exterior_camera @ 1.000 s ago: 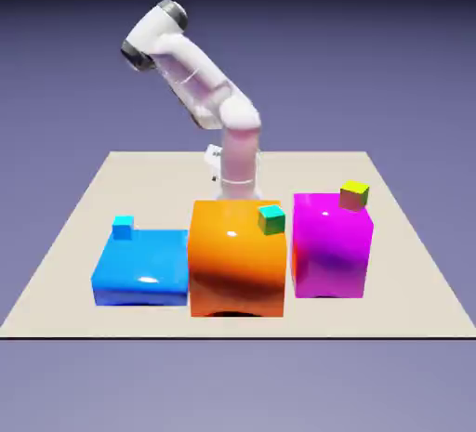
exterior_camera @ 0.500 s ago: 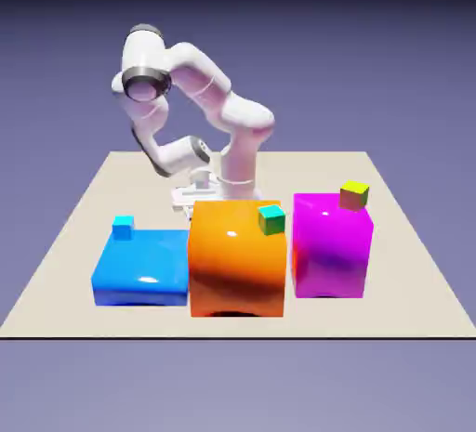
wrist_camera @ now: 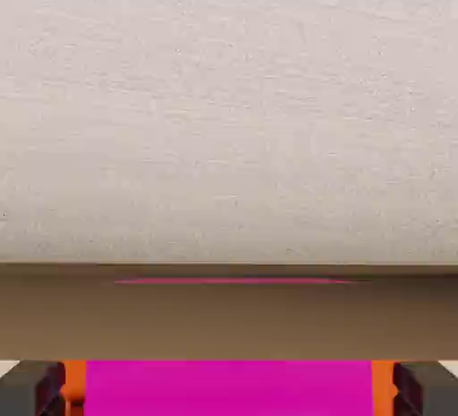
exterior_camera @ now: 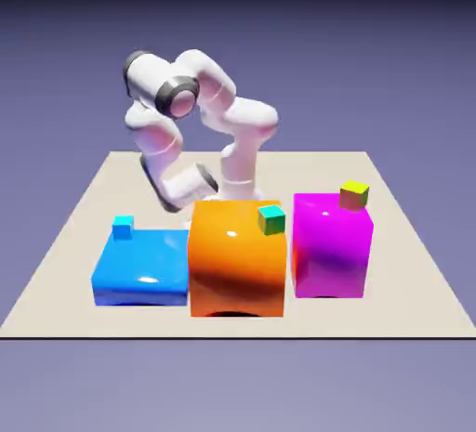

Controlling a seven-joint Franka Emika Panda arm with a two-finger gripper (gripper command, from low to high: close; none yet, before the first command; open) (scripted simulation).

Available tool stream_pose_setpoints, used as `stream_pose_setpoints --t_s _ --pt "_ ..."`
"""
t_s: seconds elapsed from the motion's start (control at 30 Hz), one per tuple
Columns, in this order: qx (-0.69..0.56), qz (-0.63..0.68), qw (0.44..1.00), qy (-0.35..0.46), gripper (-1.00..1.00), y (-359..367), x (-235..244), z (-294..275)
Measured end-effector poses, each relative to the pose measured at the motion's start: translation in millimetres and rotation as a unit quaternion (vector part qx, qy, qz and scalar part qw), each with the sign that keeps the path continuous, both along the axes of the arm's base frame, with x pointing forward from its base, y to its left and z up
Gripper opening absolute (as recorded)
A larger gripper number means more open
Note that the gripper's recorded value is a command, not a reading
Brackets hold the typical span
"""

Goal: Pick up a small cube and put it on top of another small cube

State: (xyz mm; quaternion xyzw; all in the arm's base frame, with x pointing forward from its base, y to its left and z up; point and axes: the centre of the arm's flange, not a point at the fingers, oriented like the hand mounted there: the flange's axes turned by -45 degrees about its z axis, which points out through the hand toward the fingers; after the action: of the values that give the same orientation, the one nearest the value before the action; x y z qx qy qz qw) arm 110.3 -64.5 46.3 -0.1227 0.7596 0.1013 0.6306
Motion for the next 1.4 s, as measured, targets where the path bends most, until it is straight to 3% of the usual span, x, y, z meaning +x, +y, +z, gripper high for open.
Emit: stream_pose_setpoints --t_s 0.2,0.4,0.77,0.93,1.13,1.27,1.4 --pt "-0.004 -0.006 1.000 -0.006 -1.00 -19 -40 26" --pt "-0.068 -0.070 0.993 -0.059 -1.00 -92 -81 50" --pt "-0.185 -0.174 0.965 -0.064 -1.00 -130 -243 121" --pt "-0.222 -0.223 0.949 -0.032 -1.00 -87 -324 159" --pt "-0.241 -0.288 0.926 0.022 -1.00 14 -394 204" --pt "-0.237 -0.338 0.909 0.061 -1.00 103 -412 232" --pt "-0.221 -0.394 0.887 0.097 -1.00 201 -400 255"
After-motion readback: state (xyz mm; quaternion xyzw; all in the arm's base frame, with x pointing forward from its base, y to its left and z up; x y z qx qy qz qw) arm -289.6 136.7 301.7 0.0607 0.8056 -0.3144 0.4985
